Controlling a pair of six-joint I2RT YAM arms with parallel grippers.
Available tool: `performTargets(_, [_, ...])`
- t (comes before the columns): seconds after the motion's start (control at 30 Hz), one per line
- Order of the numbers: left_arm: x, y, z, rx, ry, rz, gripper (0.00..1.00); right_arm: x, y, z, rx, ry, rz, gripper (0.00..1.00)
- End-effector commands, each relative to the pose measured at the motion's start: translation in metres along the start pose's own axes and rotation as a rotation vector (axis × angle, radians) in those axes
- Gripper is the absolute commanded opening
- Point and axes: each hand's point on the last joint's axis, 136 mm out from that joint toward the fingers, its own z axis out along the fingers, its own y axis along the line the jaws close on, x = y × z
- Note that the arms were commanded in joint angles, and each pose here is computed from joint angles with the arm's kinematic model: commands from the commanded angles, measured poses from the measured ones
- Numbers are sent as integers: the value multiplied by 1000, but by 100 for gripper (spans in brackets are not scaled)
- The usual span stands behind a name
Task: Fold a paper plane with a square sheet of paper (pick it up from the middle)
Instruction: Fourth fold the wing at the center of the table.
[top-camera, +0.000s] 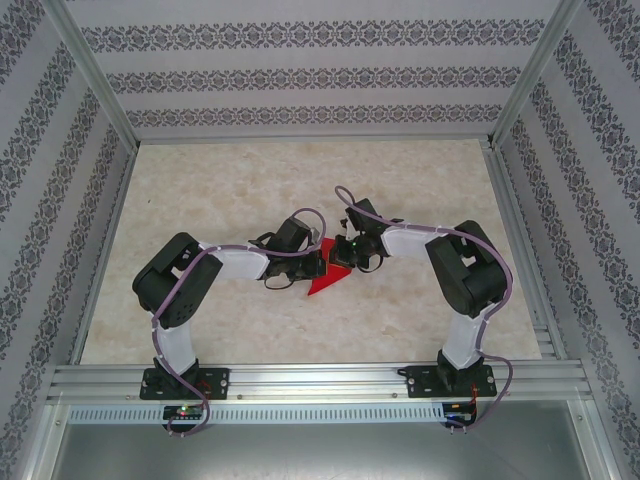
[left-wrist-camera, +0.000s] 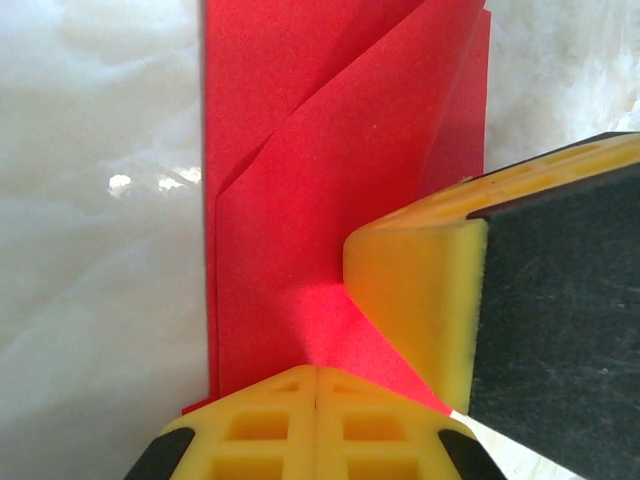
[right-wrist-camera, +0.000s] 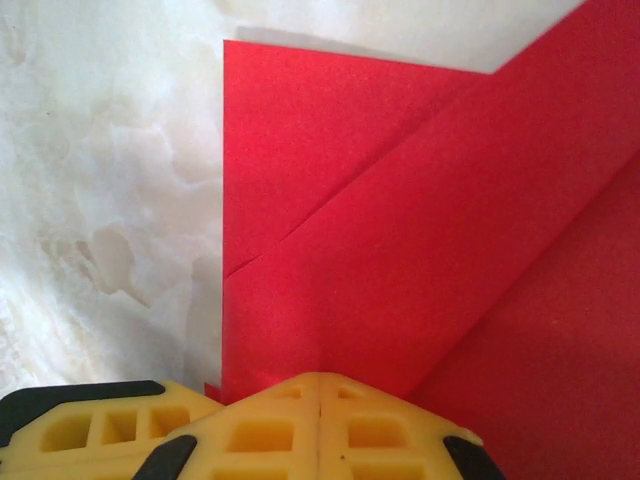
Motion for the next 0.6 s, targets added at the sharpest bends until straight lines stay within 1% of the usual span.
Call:
performTargets(0.0, [27,31,8,-123,97,-23,0,-4,-33,1,101,-18,0,0])
performTargets(0.13, [36,41,6,-155,124,-14,0,-24,-45,-11,104,-73,25,0])
performTargets(0.27, [41,45,6,-169,138,-10,0,-49,-42,-26,92,-142,24,0])
performTargets(0.4, [39,44,6,-167,135,-4,0,-54,-8,-39,3,-178,-36,0])
performTargets(0.5, [37,42,7,-163,133,-1,0,-45,17,-45,-54,-199,-89,0])
performTargets(0.57, [37,42,7,-164,135,1,0,-37,24,-41,-79,-185,-98,0])
